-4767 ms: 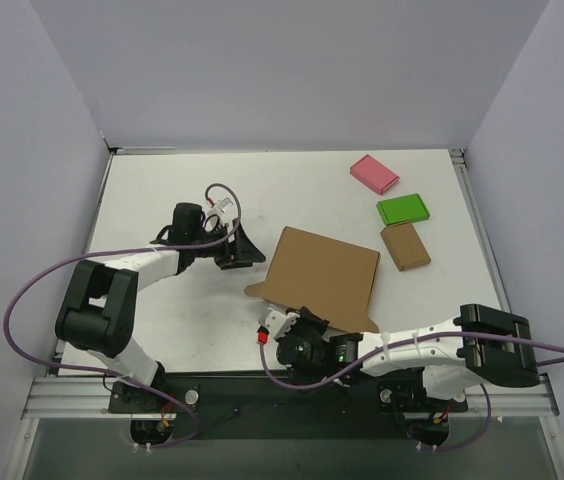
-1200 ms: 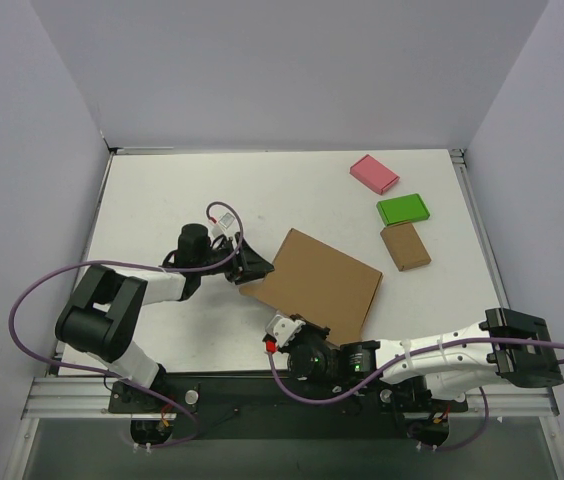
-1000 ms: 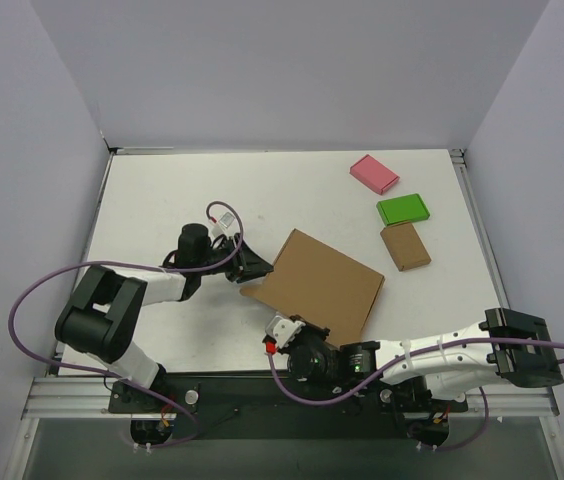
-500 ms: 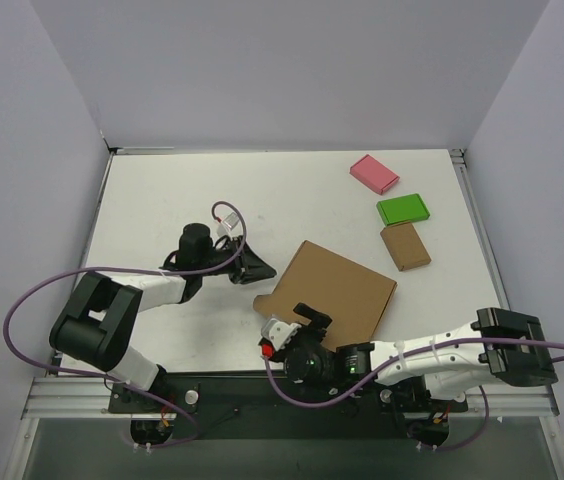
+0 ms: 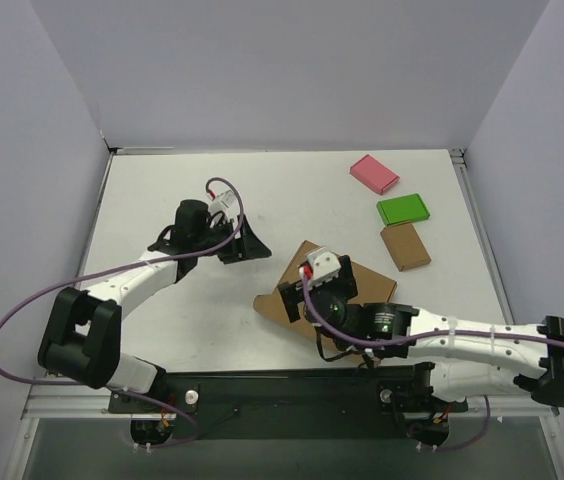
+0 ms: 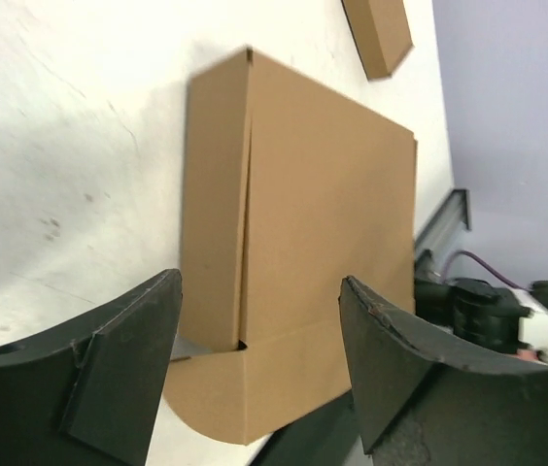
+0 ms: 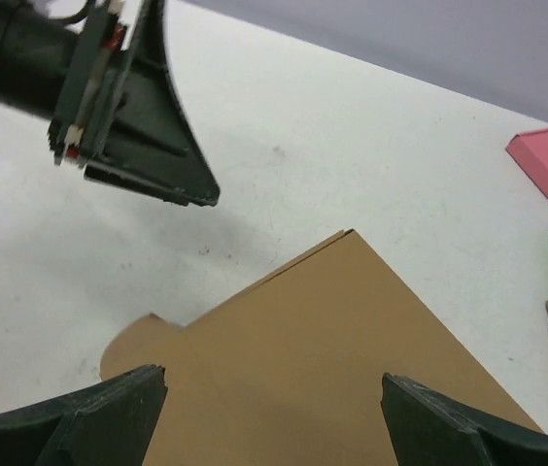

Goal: Fold the paper box

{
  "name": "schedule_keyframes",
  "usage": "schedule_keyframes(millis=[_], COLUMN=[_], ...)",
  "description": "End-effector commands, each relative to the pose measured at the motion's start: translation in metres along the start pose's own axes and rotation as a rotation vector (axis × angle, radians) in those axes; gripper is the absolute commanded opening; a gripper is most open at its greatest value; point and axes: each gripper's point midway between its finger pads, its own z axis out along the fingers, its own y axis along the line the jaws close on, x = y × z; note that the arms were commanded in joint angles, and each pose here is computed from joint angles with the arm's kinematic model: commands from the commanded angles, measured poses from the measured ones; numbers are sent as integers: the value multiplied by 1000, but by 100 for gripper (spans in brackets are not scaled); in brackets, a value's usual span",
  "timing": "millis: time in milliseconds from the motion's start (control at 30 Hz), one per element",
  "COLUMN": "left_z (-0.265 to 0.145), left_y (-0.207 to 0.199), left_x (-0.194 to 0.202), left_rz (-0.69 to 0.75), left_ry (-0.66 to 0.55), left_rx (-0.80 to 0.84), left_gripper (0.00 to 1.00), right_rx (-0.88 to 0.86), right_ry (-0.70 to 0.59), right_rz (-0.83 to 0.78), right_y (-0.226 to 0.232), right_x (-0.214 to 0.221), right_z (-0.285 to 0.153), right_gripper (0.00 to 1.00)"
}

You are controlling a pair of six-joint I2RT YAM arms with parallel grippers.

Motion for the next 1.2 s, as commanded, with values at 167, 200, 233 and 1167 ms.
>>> schedule_keyframes(millis=[167, 200, 233, 1167], left_z=[-26, -26, -26, -47], left_y=[2, 3, 3, -1], left_x=[-51, -52, -53, -42], left_rz=[224, 228, 245, 282], left_ry=[-124, -127, -128, -125], left_rx=[-150, -148, -145, -109], left_gripper=[77, 77, 77, 83], right_rx=[252, 253, 269, 189], right_ry=[351, 348, 356, 540], right_rz=[584, 645, 697, 1193], right_y=[-109, -115, -121, -88], right_x=[80, 85, 93, 198], right_z=[-18, -23, -25, -1], right_gripper=[97, 97, 97, 14])
